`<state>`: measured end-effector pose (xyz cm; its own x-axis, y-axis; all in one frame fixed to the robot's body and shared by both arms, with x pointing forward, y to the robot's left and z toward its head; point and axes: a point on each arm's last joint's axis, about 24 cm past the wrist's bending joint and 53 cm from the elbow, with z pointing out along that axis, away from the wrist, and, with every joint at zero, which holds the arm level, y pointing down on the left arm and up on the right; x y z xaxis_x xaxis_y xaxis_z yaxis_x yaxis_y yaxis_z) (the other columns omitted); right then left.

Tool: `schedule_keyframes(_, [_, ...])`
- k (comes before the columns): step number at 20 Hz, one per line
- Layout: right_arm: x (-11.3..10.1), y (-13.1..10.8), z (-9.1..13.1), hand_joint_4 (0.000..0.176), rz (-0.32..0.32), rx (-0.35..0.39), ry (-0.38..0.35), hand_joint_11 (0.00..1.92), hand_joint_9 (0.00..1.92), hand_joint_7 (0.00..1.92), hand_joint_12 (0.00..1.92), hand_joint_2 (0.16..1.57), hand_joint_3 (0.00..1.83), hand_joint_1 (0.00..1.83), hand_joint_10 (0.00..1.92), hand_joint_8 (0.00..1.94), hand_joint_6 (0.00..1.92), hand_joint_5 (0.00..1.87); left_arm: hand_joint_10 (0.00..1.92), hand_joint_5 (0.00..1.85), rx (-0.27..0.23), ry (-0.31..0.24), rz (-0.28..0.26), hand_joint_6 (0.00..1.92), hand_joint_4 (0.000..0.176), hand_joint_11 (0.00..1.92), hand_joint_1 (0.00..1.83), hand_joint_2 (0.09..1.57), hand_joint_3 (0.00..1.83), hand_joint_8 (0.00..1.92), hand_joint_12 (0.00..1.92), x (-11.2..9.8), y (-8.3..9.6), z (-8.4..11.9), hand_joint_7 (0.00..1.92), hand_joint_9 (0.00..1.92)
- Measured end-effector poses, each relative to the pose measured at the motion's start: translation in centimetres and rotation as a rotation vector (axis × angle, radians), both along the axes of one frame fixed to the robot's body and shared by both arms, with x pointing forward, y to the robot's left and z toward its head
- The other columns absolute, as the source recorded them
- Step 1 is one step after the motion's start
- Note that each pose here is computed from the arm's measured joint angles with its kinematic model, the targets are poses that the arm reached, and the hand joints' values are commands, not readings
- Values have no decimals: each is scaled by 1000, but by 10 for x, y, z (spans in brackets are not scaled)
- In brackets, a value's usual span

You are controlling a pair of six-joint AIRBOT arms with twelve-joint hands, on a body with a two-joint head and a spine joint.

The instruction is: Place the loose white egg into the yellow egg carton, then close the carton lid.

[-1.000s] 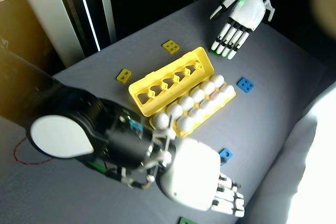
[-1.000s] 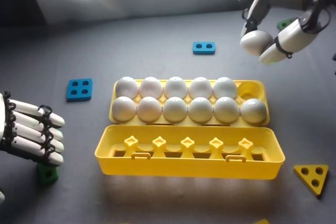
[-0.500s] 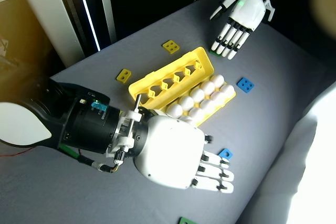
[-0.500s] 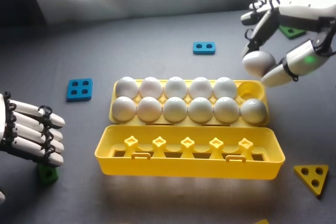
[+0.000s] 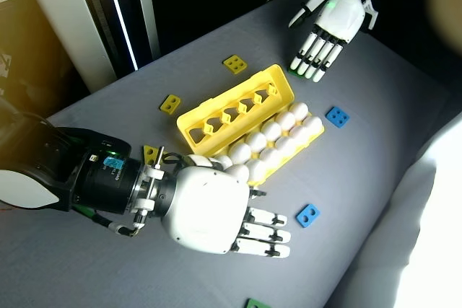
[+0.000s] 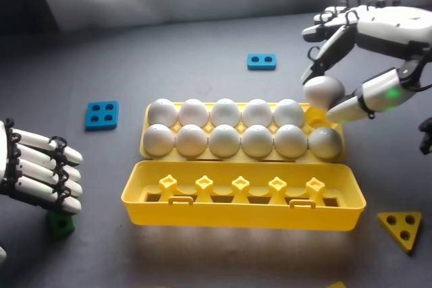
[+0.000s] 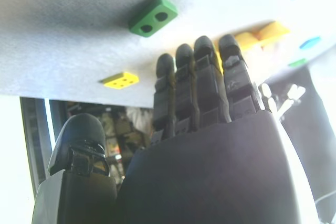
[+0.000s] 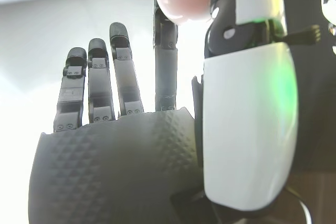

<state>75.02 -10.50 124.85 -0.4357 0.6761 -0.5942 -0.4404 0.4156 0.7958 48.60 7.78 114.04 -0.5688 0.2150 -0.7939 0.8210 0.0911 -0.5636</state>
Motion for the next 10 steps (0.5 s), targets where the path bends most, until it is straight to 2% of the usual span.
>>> schedule_keyframes(3, [6, -1, -3, 176, -15, 29, 17, 4, 102, 288, 2, 1024, 2, 1066, 5, 6, 689, 1166, 4, 261, 1, 0, 1, 1, 0, 6, 0, 1283, 1, 4, 186, 0, 0, 0, 249, 200])
schedule_keyframes(6, [13, -11, -11, 176, -44, 29, 32, 5, 118, 313, 3, 1005, 0, 1083, 1, 1, 576, 1225, 4, 268, 1, 0, 2, 2, 0, 9, 0, 1281, 0, 4, 198, 0, 0, 0, 255, 204])
schedule_keyframes(9, [15, -8, -19, 176, -43, 17, 41, 13, 143, 324, 15, 1028, 2, 1064, 1, 1, 690, 1158, 6, 279, 0, 1, 3, 6, 0, 18, 0, 1279, 0, 5, 209, 1, 0, 0, 260, 212])
schedule_keyframes(10, [16, -5, -23, 176, -41, 14, 48, 5, 142, 324, 17, 1022, 0, 1071, 1, 1, 660, 1176, 4, 278, 0, 0, 3, 5, 0, 12, 0, 1280, 0, 4, 209, 1, 0, 0, 259, 209])
